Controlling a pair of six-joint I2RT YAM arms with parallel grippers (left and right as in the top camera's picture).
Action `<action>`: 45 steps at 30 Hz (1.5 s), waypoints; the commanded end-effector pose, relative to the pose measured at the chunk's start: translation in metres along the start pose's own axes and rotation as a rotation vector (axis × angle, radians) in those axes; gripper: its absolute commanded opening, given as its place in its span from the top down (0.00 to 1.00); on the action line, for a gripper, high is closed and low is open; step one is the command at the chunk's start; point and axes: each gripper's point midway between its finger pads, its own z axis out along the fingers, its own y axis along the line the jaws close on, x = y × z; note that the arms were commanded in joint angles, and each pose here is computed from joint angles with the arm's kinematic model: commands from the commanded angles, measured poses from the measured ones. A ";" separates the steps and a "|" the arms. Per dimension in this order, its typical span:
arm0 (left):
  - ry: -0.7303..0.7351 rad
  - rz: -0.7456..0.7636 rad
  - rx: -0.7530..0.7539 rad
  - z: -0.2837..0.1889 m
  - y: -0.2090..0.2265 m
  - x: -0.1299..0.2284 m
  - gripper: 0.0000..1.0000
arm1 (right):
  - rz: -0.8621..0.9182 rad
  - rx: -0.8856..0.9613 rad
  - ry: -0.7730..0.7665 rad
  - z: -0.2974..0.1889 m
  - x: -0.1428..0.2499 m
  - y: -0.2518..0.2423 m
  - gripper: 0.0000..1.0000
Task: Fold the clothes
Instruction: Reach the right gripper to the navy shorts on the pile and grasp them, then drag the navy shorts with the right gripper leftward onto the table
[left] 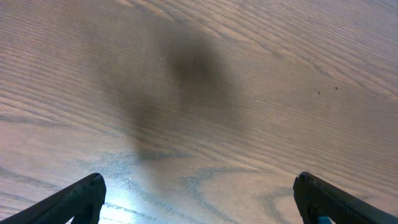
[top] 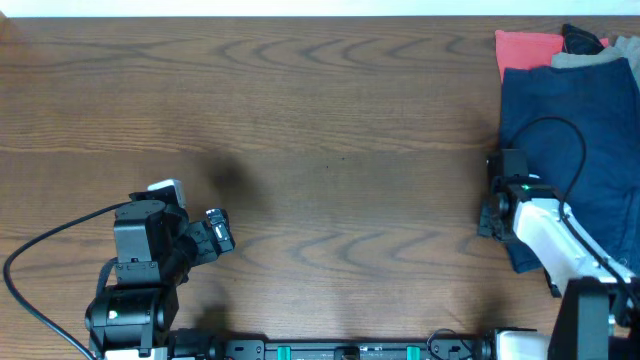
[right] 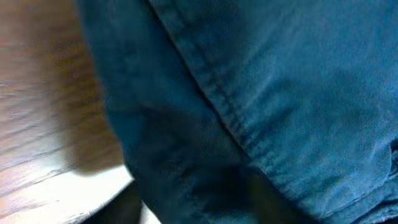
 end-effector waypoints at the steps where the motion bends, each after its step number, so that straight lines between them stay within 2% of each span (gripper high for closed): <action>1: -0.022 -0.006 0.007 -0.006 -0.003 -0.008 0.02 | 0.031 0.047 -0.019 -0.001 -0.006 -0.004 0.99; 4: -0.022 -0.006 0.007 -0.006 -0.003 -0.008 0.02 | 0.039 0.033 -0.031 -0.005 -0.009 -0.003 0.99; 8: -0.022 -0.006 0.007 -0.006 -0.003 -0.008 0.02 | 0.072 -0.073 -0.083 -0.029 -0.026 0.006 0.99; 13: -0.022 -0.006 0.007 -0.006 -0.003 -0.008 0.02 | 0.001 -0.267 -0.263 -0.101 -0.073 0.016 0.99; 16: -0.022 -0.006 0.007 -0.006 -0.003 -0.008 0.02 | -0.121 -0.505 -0.371 -0.155 -0.089 0.043 0.99; 19: -0.023 -0.006 0.007 -0.006 -0.003 -0.008 0.02 | -0.217 -0.763 -0.399 -0.199 -0.079 0.072 0.99; 24: -0.038 -0.004 0.012 -0.006 -0.004 -0.012 0.02 | -0.316 -1.030 -0.307 -0.229 -0.044 0.109 0.99; 27: -0.052 -0.003 0.017 -0.006 -0.005 -0.015 0.02 | -0.406 -1.178 -0.305 -0.254 -0.029 0.134 0.99; 34: -0.079 0.000 0.025 -0.006 -0.007 -0.022 0.02 | -0.528 -1.311 -0.343 -0.293 -0.010 0.185 0.99; 38: -0.084 0.000 0.027 -0.006 -0.008 -0.023 0.03 | -0.576 -1.285 -0.346 -0.293 0.001 0.213 0.98; 39: -0.087 0.000 0.028 -0.007 -0.008 -0.024 0.02 | -0.580 -1.266 -0.332 -0.289 0.004 0.218 0.96; 40: -0.089 0.001 0.029 -0.007 -0.008 -0.024 0.02 | -0.590 -1.253 -0.318 -0.285 0.007 0.223 0.86; 42: -0.093 0.001 0.030 -0.007 -0.008 -0.025 0.02 | -0.602 -1.208 -0.279 -0.271 0.014 0.229 0.25; 43: -0.093 -0.003 0.030 -0.007 -0.008 -0.025 0.02 | -0.597 -1.172 -0.266 -0.263 0.014 0.230 0.05; 45: -0.093 -0.027 0.031 -0.007 -0.008 -0.025 0.03 | -0.566 -1.048 -0.252 -0.239 0.008 0.223 0.01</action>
